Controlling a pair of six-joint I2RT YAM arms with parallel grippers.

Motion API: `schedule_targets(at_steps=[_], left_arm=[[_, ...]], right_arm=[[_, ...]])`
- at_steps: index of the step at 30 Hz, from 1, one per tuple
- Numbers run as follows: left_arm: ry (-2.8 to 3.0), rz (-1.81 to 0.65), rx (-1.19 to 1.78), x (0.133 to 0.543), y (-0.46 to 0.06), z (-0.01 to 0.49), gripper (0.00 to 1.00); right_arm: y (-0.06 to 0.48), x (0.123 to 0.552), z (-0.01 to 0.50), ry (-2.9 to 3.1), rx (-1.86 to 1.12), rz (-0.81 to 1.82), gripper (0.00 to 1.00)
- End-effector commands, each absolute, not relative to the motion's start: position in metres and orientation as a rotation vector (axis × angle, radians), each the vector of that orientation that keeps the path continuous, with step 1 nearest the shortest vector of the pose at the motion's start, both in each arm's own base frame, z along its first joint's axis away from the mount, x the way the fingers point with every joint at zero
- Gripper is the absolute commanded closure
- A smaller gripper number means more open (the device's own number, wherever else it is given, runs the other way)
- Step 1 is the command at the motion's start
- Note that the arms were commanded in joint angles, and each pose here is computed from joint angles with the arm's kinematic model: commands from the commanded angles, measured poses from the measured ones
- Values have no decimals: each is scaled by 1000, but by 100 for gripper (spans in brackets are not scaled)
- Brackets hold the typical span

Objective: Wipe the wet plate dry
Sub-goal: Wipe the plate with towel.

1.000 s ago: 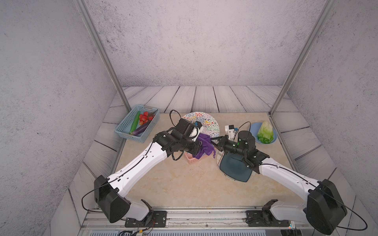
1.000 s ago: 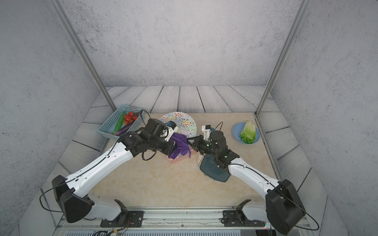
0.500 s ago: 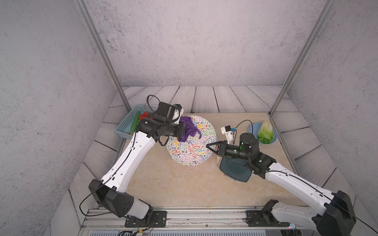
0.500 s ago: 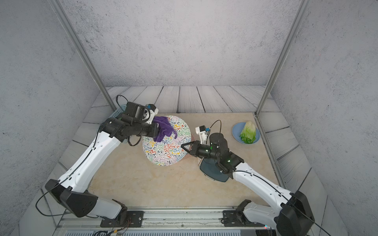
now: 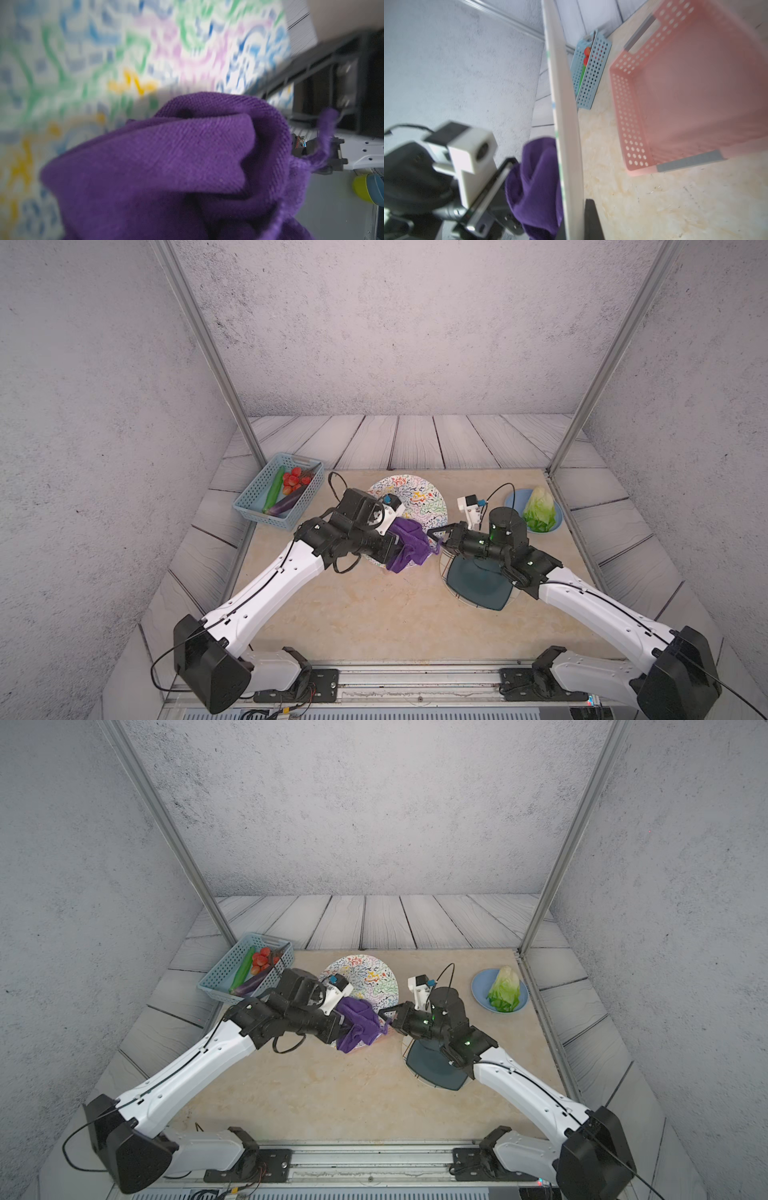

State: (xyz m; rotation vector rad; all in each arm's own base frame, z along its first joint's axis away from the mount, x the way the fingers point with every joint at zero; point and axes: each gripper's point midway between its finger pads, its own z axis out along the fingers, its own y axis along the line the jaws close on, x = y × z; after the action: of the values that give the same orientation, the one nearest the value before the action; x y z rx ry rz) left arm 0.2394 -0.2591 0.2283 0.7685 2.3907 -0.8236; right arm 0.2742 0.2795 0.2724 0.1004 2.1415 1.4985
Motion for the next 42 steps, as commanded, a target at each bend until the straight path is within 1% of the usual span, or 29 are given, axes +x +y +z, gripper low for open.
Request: schedule_targets(at_steps=[1,3,5,7,9,11,15,17,19,22,24,27,32,35,40,42], left_arm=[[2611,-649,501,247,-212,180,100],[2578,-687,254,276,-185,200,100],[2507,-744,155,297,-175,223,100],[2435,-818,216,309,-188,251,100],[2385,-960,313,312,-214,275,100],[2357,-988,438,311,-241,290,100],[2370,-867,695,295,-288,287,100],[2398,-853,759,287,-301,275,100],[2445,-858,782,276,-303,261,100],[2455,-874,712,263,-291,248,100],[2425,-925,626,255,-283,251,100],[2252,-1123,455,250,-270,287,100],[2014,-1517,74,270,-232,339,100],[1853,-1683,29,271,-229,381,100],[1682,-1865,-25,272,-229,431,100],[1646,-1911,-54,275,-229,443,100]], right_arm=[[282,242,419,1638,-212,1734,100],[287,234,415,1673,-262,1751,100],[291,223,409,1691,-296,1759,100],[292,215,401,1713,-319,1748,100],[294,210,392,1737,-332,1736,100],[297,208,385,1752,-340,1742,100],[301,212,383,1748,-331,1752,100],[297,221,387,1716,-279,1724,100],[288,232,391,1704,-214,1681,100],[270,251,403,1690,-136,1646,100],[259,260,412,1651,-89,1672,100],[244,272,420,1601,-16,1725,100],[220,271,436,1483,56,1793,100],[219,261,447,1441,23,1833,100],[221,255,461,1407,-12,1893,100],[226,252,464,1416,-52,1913,100]])
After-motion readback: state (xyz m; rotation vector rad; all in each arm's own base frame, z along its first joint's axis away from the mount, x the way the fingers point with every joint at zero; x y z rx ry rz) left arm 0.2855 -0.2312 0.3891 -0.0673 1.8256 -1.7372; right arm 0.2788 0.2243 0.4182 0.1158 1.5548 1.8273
